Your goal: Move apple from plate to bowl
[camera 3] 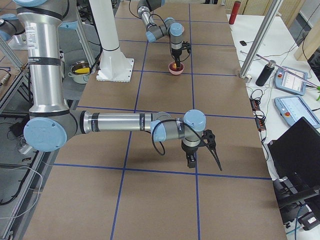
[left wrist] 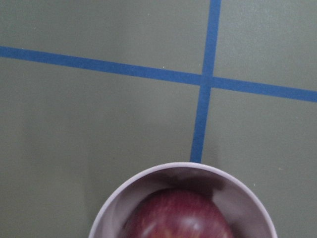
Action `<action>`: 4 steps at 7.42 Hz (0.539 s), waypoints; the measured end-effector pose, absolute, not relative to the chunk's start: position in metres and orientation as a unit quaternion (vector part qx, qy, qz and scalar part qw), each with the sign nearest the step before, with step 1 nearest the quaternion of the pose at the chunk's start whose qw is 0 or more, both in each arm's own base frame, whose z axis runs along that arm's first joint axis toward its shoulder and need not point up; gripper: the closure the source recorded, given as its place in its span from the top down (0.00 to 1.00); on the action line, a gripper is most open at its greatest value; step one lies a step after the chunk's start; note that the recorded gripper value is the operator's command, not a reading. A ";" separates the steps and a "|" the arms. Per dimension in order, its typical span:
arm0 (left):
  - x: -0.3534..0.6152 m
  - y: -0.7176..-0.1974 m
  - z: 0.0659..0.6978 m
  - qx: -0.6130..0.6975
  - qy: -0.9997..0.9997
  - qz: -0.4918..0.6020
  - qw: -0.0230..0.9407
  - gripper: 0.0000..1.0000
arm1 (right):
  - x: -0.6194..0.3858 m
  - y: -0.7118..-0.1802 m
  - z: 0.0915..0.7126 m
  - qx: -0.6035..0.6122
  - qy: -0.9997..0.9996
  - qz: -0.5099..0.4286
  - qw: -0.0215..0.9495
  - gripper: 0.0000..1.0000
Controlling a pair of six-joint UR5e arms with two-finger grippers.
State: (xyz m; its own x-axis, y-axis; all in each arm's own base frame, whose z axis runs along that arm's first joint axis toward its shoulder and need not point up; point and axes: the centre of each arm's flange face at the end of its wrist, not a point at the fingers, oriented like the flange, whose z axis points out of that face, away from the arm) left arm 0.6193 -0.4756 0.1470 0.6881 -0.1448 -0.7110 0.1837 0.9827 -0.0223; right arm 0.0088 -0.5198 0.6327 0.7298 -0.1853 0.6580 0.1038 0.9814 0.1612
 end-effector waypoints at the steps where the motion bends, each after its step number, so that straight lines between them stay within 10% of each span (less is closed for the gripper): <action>1: 0.610 -0.473 0.146 0.031 0.388 -0.084 0.917 0.98 | 0.009 -0.520 0.632 0.057 -0.359 -0.078 0.928 1.00; 4: 0.521 -0.470 0.217 0.079 0.382 0.008 0.921 0.98 | 0.009 -0.520 0.634 0.056 -0.359 -0.077 0.928 1.00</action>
State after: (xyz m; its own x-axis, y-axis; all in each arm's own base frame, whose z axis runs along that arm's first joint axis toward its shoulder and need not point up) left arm 0.5207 -0.4696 0.2166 0.7080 0.0762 -0.7021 0.0451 0.9873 0.1526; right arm 0.0088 -0.5201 0.6336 0.7300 -0.1840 0.6582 0.1038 0.9818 0.1593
